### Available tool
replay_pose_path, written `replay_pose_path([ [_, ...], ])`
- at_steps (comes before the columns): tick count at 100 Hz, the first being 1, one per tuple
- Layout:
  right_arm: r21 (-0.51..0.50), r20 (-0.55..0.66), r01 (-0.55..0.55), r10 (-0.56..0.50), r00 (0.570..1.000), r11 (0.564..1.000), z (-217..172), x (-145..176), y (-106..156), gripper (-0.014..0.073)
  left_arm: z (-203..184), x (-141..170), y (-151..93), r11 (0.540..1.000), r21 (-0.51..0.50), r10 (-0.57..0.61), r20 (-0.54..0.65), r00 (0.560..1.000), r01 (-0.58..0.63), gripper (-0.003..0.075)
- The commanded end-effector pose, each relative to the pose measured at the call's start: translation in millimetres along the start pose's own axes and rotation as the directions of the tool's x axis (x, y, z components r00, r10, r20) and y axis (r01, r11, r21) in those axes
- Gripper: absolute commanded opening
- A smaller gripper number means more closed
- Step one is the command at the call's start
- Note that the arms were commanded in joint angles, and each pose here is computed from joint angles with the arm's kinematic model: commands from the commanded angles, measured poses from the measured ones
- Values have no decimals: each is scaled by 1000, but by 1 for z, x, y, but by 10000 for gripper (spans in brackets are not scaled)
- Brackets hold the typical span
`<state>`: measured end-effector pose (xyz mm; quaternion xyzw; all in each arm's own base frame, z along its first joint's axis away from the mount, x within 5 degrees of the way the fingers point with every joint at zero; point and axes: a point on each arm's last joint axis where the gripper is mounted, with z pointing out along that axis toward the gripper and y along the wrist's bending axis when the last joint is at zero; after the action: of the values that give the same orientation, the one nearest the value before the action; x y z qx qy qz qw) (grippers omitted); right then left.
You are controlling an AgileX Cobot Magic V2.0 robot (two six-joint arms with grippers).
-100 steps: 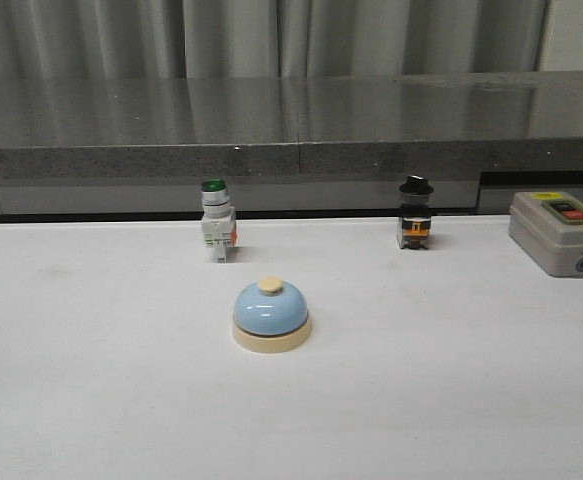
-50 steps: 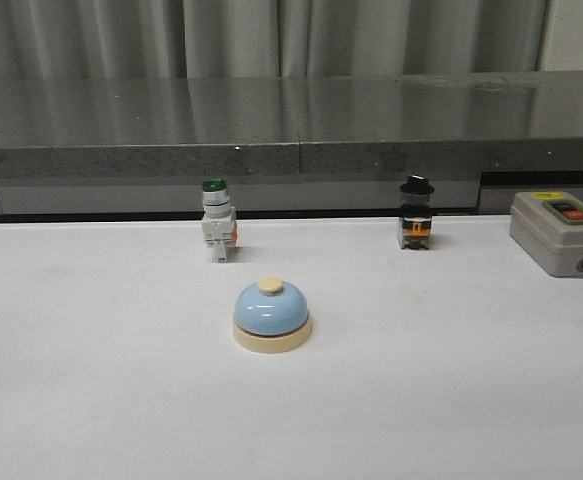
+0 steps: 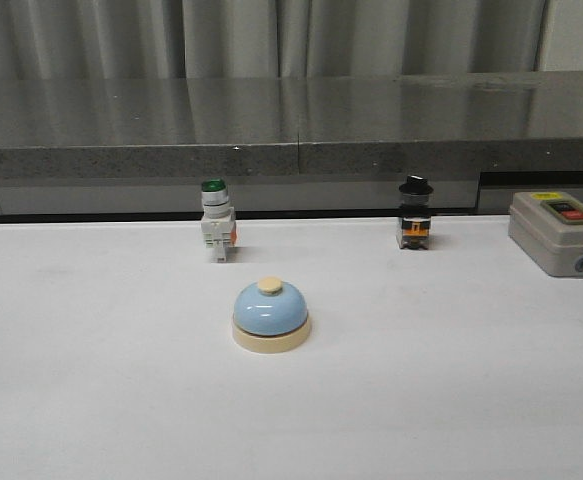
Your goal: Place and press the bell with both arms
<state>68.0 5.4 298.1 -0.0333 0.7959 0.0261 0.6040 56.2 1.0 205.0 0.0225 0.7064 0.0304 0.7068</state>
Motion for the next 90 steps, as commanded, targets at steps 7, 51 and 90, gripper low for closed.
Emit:
replay_pose_path([
  [7,7,209,15,-17,978,1000,-5,5,0,-60,-1,5,-1,1000,5,-17,72,997,17,-20],
  [51,13,386,-36,28,922,999,7,78,-1,-60,-1,5,-1,1000,5,-17,72,997,17,-20],
  [90,12,404,-35,27,914,999,9,85,-1,-60,-1,5,-1,1000,5,-17,72,997,17,-20],
])
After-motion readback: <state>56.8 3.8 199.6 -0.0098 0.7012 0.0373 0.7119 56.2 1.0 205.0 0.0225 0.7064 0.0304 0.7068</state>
